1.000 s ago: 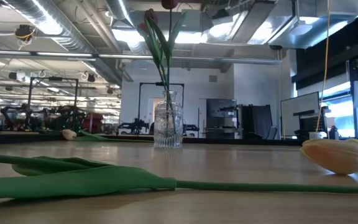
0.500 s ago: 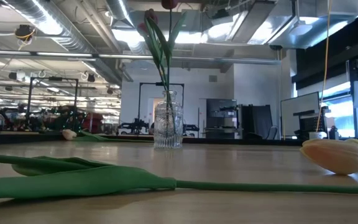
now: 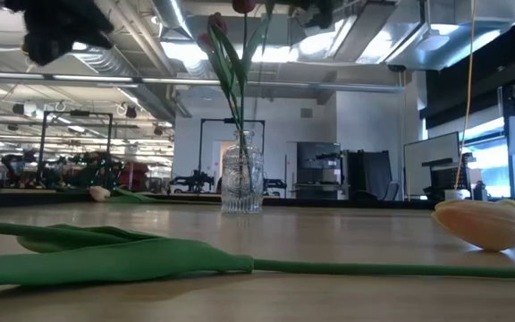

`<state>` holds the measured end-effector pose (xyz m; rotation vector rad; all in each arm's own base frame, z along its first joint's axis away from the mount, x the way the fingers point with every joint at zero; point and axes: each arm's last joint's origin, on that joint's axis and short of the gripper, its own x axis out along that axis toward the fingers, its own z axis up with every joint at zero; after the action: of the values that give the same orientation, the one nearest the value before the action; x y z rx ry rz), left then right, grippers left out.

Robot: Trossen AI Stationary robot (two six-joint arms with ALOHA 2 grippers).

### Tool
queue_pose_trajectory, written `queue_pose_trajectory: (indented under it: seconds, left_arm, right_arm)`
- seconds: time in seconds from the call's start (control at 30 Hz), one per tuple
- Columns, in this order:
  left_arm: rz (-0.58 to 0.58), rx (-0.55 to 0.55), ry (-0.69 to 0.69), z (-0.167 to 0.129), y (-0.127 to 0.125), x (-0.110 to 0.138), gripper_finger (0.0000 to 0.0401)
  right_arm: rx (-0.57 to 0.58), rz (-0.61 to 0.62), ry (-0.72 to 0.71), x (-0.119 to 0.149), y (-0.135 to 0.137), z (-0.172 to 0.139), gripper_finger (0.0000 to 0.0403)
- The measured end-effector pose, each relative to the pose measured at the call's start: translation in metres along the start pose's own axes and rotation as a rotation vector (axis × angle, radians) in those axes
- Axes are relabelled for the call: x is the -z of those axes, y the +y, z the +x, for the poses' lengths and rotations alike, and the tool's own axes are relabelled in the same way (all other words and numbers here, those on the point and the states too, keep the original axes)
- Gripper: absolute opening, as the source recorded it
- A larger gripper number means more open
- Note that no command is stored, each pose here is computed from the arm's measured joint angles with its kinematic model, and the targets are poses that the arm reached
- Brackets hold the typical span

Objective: Sort flowers into vase by color
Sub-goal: Put the red flower into the transparent vase, then put the bottom yellow flower into the yellow vase

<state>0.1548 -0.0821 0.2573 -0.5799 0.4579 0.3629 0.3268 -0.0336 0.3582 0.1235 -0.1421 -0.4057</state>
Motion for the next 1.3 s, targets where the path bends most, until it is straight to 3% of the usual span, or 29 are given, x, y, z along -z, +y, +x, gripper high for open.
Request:
queue_pose_trajectory:
  seconds: [0.57,0.87,1.1,1.3]
  left_arm:
    - [-0.031,-0.031,0.082,0.002,0.008,0.009,0.0095]
    - [0.012,0.067,0.26,0.005,0.0,0.02,0.0113]
    - [0.169,0.188,0.365,0.024,-0.027,0.05,0.0138]
    - [0.235,0.201,0.418,0.048,-0.043,0.084,0.0156]
  right_arm:
    - [0.021,-0.031,0.132,0.021,0.0,0.005,0.0016]
    - [-0.013,-0.115,0.32,0.034,-0.002,0.0,0.0135]
    - [-0.001,-0.212,0.593,0.006,0.004,-0.012,0.0229]
    - [0.025,-0.263,0.731,-0.02,0.021,-0.033,0.0263]
